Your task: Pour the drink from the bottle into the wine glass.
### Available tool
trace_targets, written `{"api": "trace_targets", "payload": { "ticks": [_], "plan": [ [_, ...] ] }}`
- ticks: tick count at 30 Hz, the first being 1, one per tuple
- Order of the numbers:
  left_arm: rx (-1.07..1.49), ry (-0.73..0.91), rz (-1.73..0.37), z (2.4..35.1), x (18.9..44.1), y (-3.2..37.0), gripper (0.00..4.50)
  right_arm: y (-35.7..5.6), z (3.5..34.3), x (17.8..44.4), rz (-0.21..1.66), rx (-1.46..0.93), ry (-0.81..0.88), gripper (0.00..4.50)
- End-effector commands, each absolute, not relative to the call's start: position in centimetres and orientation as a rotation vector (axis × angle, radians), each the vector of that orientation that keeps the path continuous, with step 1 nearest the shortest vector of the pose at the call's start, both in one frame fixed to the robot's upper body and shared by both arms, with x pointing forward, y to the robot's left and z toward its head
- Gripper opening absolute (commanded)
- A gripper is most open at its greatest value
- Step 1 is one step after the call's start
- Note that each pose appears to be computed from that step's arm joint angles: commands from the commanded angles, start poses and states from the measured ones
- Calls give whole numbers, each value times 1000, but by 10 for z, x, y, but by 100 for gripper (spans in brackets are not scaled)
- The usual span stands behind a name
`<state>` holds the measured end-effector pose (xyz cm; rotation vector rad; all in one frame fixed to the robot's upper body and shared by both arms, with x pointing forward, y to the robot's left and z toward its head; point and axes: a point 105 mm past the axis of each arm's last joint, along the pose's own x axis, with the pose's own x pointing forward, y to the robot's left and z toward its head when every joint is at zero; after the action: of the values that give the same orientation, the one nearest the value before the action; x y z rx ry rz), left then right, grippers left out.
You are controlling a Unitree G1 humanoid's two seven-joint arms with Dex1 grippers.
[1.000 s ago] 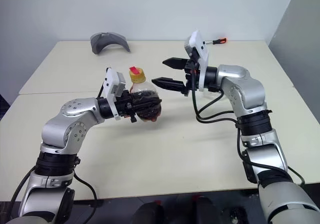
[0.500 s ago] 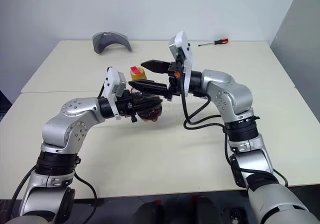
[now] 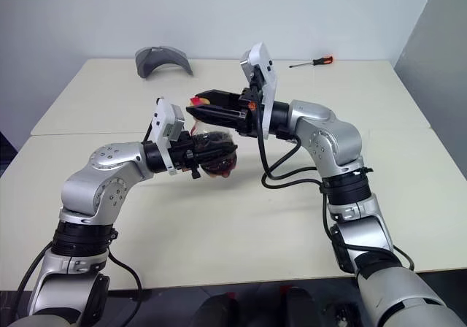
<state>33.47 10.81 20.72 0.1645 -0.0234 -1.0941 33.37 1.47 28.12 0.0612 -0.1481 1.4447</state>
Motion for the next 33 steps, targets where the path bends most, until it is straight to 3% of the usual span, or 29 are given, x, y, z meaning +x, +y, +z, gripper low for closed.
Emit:
{"api": "trace_targets", "payload": {
  "ticks": [1,5,15,29,33],
  "plan": [
    [187,-92,-1107,223,328,107,130,16,302,327,1466,37,-237,121],
    [184,-84,-1118,220,324,105,130,15,306,325,1494,15,-253,121],
    [189,-8,-1256,201,287,97,130,3,317,288,1866,-86,-291,121],
    [148,11,-1301,198,276,90,130,-10,346,283,1856,-109,-427,121],
    [145,27,-1344,196,271,87,130,-14,343,281,1898,-160,-395,121]
  ]
}}
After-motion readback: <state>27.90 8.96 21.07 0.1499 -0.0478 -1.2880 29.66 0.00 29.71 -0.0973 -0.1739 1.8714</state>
